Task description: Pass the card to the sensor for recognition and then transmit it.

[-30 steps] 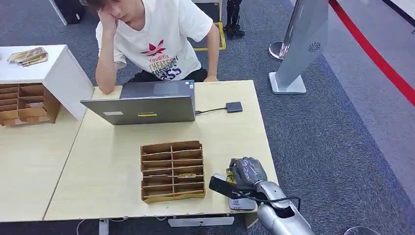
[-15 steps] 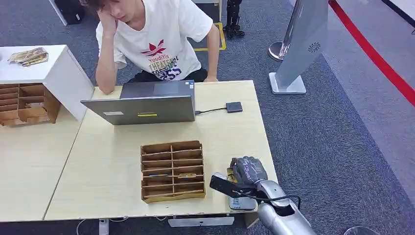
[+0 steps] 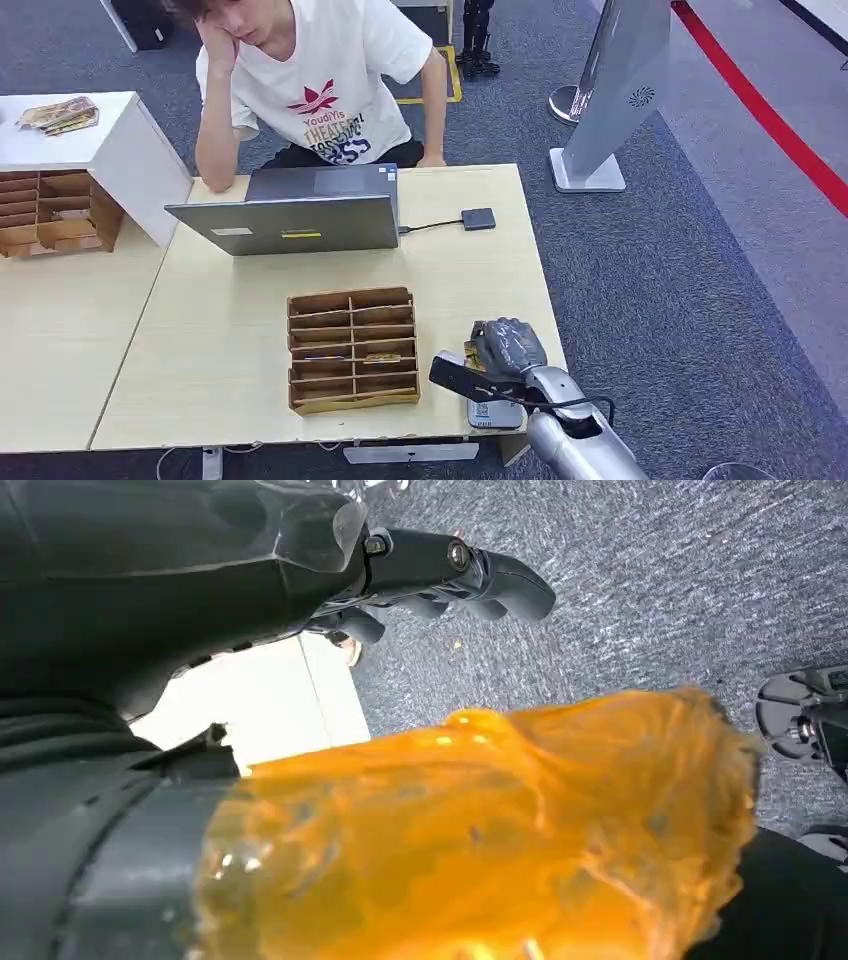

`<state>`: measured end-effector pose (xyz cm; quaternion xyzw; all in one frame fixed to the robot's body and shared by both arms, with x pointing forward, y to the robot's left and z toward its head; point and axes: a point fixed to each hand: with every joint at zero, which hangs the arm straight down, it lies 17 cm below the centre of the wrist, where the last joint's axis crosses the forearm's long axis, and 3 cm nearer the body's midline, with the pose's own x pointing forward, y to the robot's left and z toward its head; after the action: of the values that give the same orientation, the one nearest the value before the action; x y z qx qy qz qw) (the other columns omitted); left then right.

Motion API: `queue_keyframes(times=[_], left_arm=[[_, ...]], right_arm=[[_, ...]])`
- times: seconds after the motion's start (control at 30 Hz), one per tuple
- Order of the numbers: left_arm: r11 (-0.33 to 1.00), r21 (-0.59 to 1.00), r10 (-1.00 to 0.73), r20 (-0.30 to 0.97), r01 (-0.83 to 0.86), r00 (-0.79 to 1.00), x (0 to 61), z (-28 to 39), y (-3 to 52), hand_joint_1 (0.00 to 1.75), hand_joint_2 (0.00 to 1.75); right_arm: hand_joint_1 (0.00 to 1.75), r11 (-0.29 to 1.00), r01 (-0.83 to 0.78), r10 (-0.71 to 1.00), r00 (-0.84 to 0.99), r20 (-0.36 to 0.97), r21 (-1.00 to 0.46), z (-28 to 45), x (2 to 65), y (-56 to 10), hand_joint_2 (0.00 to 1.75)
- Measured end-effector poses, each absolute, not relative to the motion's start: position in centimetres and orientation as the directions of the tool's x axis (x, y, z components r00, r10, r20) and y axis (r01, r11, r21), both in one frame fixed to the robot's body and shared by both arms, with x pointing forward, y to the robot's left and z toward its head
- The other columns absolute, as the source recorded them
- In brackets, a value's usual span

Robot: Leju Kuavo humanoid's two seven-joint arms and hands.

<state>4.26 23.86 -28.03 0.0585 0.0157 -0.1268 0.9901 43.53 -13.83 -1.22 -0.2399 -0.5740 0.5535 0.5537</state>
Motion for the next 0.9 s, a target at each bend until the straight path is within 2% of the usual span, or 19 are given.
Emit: queue_keyframes(times=[0.9], left_arm=[[0.959, 0.111, -0.257, -0.049, 0.261, 0.965, 4.18, -28.03, 23.87, 0.0, 0.0]], right_arm=[[1.75, 0.262, -0.349, 0.892, -0.269, 0.364, -0.9, -1.49, 43.77, -14.0, 1.75]])
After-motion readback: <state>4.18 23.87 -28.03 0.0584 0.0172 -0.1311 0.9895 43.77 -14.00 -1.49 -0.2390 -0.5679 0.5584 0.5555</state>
